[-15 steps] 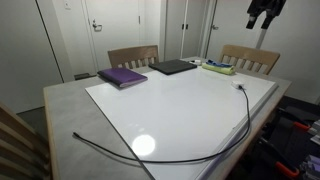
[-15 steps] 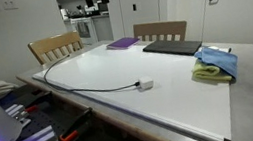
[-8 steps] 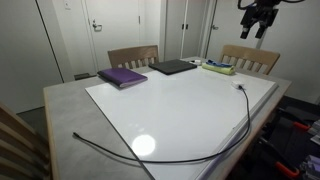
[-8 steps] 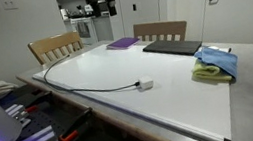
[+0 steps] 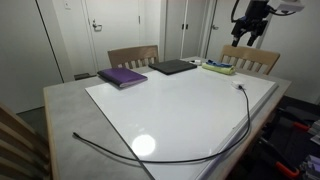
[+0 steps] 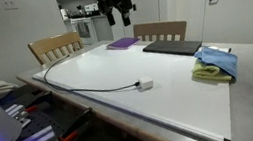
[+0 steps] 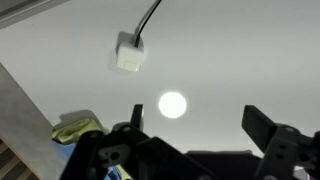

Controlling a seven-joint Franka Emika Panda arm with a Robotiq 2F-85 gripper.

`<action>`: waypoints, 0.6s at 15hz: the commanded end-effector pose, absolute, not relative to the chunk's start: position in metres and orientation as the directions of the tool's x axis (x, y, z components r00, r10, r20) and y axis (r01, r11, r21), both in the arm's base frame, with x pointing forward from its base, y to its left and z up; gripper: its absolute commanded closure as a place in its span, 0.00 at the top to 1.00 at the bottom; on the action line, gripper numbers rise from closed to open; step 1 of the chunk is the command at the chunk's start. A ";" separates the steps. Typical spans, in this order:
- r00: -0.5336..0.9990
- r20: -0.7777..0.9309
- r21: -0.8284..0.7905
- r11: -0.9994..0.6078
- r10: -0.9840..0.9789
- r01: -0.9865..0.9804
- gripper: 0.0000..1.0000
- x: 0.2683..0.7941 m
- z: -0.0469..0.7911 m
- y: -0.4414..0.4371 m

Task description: Form a circle with the charger on the table.

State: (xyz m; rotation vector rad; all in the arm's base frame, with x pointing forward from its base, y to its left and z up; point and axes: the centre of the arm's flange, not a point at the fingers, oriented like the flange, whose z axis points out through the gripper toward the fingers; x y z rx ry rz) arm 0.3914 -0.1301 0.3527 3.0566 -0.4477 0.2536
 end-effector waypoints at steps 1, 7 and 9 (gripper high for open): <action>0.928 0.179 0.031 -0.941 -0.325 -0.336 1.00 0.413 0.332 -0.148; 0.912 0.124 0.046 -0.916 -0.390 -0.398 1.00 0.418 0.295 -0.174; 0.906 0.096 0.047 -0.907 -0.412 -0.417 1.00 0.417 0.283 -0.185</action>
